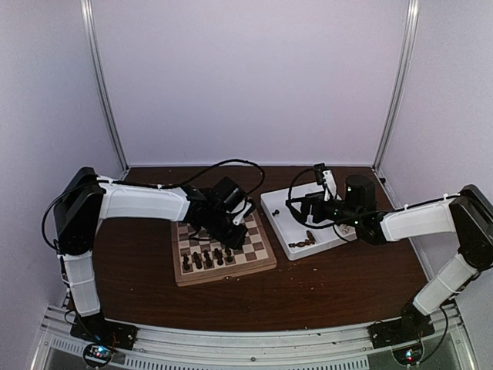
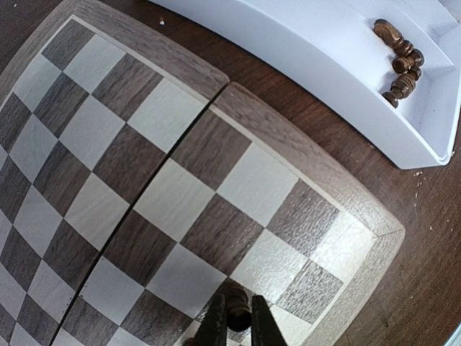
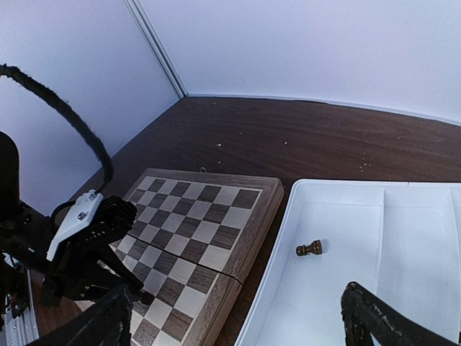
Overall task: Set up the chess pieces on the board
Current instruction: Place the chess piece on the chessboard.
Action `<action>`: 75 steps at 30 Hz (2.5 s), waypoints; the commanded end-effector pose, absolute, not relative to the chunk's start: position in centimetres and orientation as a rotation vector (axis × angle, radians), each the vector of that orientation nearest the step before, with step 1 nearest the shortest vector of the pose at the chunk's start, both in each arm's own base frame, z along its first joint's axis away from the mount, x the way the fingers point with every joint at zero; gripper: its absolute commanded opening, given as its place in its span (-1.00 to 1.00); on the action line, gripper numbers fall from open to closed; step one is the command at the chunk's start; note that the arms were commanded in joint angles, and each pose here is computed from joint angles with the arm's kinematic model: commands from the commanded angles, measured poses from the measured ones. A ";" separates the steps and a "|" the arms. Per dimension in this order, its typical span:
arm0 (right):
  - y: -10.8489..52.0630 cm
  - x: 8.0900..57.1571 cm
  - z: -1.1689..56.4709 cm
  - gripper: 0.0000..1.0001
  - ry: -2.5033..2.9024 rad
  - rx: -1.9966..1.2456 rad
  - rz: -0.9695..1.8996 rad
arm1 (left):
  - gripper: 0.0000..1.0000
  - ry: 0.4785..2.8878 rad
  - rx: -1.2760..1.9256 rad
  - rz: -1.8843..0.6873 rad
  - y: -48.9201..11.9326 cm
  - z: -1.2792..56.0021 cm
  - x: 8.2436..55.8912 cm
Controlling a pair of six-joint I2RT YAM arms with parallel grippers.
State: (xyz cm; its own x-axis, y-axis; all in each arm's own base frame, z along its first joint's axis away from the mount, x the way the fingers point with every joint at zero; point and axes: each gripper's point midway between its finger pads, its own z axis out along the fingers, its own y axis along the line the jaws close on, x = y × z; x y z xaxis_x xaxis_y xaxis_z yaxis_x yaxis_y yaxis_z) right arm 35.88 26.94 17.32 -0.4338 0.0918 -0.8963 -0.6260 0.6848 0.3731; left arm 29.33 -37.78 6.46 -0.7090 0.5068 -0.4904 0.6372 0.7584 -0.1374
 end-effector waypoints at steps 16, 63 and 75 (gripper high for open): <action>27.1 36.4 18.1 1.00 1.831 -0.421 0.874 | -0.86 2.525 0.903 -0.428 -38.2 7.1 29.0; 27.2 36.4 18.1 1.00 1.832 -0.424 0.882 | -0.88 2.543 0.906 -0.423 -37.2 7.9 28.2; 27.3 36.4 18.0 1.00 1.834 -0.425 0.884 | -0.87 2.531 0.900 -0.443 -37.5 8.2 28.3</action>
